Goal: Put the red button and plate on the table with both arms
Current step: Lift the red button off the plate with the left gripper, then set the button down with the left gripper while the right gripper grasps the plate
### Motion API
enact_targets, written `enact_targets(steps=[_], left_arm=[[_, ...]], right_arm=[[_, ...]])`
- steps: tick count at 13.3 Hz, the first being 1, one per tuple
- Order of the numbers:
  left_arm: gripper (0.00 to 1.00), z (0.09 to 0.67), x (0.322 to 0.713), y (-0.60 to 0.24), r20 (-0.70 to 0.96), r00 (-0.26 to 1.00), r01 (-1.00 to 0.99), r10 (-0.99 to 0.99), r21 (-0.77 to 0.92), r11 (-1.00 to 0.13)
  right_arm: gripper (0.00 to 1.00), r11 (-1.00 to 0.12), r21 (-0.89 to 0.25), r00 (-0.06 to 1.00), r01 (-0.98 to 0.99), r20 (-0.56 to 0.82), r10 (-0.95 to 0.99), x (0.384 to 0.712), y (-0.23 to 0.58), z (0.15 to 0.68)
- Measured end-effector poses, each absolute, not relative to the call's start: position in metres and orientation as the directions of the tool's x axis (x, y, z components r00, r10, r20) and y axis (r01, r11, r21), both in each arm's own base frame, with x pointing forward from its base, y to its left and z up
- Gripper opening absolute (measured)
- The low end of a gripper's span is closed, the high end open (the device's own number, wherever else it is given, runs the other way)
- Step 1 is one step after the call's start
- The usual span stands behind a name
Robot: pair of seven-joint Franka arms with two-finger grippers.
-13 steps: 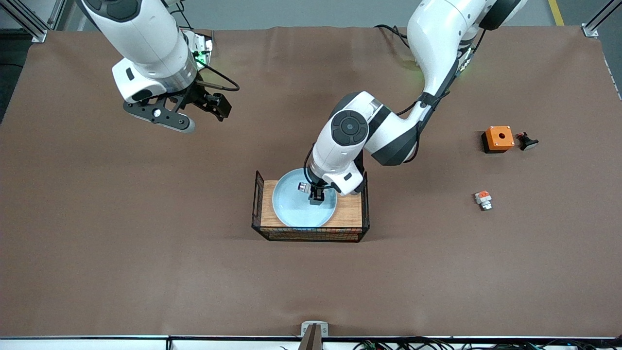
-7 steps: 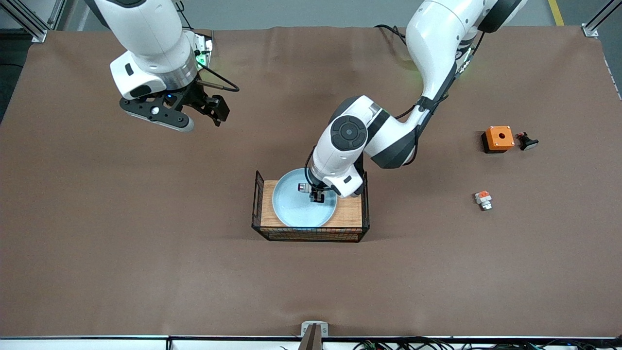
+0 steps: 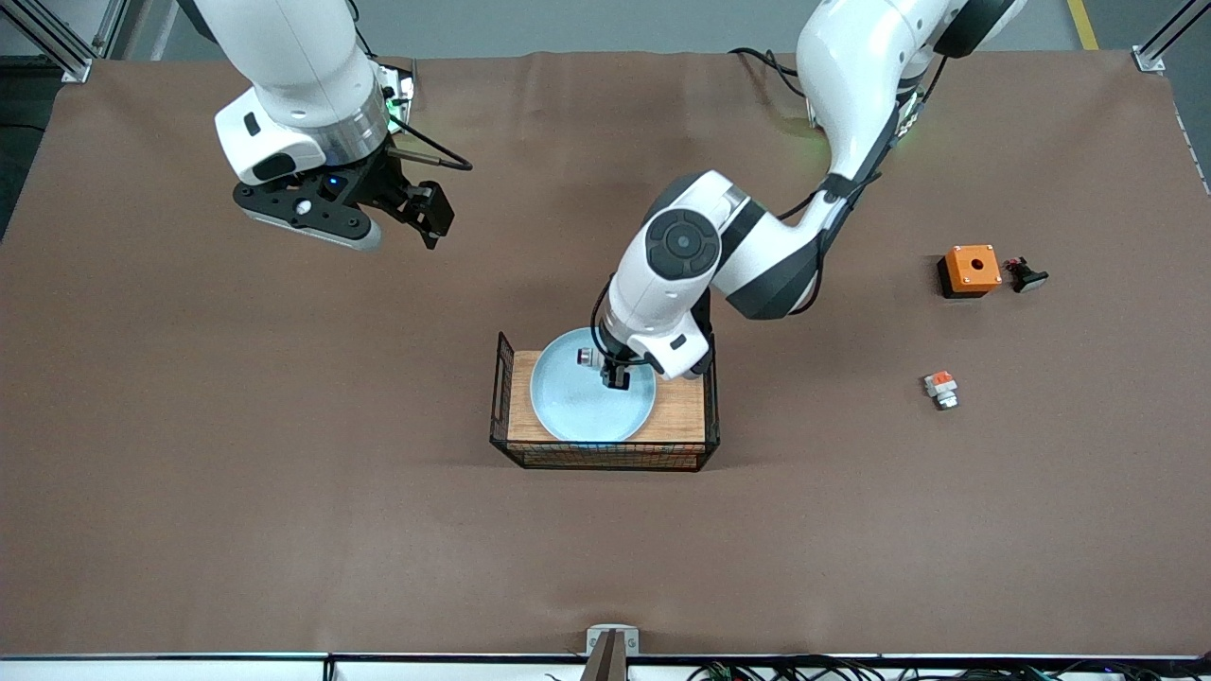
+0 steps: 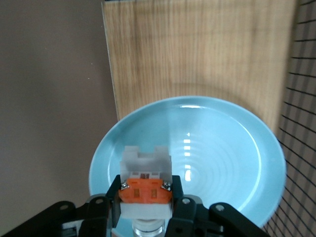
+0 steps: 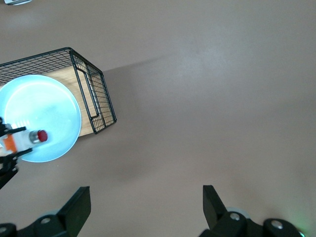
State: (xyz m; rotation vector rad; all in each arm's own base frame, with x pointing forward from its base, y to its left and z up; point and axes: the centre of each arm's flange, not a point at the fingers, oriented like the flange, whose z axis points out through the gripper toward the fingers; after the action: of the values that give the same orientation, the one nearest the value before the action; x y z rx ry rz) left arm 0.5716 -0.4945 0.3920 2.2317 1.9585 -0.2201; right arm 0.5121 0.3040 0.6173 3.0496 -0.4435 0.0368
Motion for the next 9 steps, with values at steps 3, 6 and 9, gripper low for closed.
enact_targets(steps=[3, 6, 9], left_arm=[[0.41, 0.461, 0.569, -0.465, -0.193, 0.224, 0.975, 0.955, 0.048, -0.219], [0.41, 0.530, 0.582, -0.406, -0.163, 0.380, 0.924, 0.910, 0.117, -0.365], [0.41, 0.558, 0.599, -0.322, -0.112, 0.562, 0.827, 0.819, 0.074, -0.557]], right_arm=[[1.00, -0.947, 0.056, 0.948, -0.318, 0.028, -0.317, 0.508, 0.310, 0.615], [1.00, -0.881, 0.044, 0.883, -0.470, 0.035, -0.469, 0.491, 0.343, 0.603], [1.00, -0.777, 0.000, 0.776, -0.629, 0.050, -0.629, 0.469, 0.388, 0.580]])
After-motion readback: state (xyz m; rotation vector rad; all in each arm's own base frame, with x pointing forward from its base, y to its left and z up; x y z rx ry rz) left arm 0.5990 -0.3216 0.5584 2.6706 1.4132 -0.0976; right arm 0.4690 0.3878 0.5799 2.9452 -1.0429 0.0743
